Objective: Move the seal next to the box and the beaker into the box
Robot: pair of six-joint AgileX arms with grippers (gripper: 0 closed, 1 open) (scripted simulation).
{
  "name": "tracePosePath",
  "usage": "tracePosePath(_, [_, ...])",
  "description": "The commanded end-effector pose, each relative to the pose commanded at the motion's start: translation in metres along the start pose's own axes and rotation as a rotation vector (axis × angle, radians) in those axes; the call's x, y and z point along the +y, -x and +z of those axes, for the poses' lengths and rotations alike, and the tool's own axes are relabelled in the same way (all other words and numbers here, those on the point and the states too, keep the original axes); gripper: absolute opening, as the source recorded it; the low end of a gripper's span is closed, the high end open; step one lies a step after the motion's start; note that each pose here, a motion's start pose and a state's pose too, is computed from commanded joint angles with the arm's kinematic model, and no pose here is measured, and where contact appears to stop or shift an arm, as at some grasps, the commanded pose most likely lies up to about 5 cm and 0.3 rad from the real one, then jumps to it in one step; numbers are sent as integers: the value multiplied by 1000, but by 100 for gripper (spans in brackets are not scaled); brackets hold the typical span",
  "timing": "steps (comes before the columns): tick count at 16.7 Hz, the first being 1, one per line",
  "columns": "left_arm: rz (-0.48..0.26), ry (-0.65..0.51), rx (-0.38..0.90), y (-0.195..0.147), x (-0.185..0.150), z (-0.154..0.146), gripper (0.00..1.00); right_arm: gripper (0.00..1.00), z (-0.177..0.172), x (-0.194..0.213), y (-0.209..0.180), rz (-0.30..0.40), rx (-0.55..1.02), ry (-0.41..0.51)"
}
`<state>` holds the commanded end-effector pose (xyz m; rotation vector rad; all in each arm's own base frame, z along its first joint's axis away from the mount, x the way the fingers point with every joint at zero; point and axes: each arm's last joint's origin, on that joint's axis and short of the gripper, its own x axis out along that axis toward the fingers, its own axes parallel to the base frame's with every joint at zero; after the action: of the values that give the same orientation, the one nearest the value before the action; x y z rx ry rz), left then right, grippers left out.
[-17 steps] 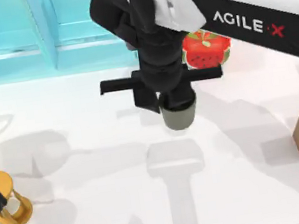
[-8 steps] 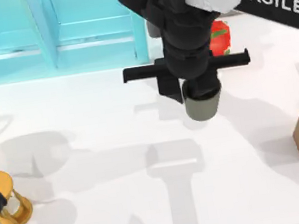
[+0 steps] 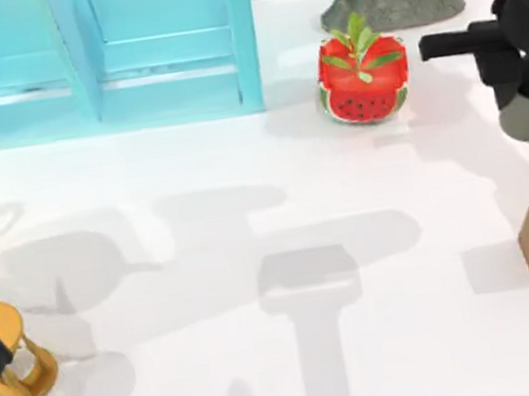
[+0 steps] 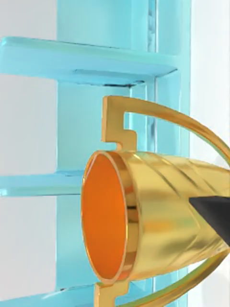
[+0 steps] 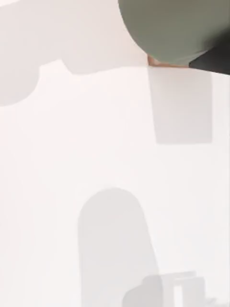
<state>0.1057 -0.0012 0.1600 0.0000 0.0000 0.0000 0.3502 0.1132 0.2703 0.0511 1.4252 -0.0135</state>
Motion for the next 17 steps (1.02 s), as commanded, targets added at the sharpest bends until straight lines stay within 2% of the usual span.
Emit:
tracePosePath(4, [0,0,0,0,0,0,100,0,-14,-114,-10,-33,71,61])
tracePosePath(8, [0,0,0,0,0,0,100,0,-75,-204,-14,-24,126,68])
tracePosePath(12, [0,0,0,0,0,0,100,0,-127,-236,-14,9,102,44])
tracePosePath(17, [0,0,0,0,0,0,100,0,-137,-240,-13,20,77,33])
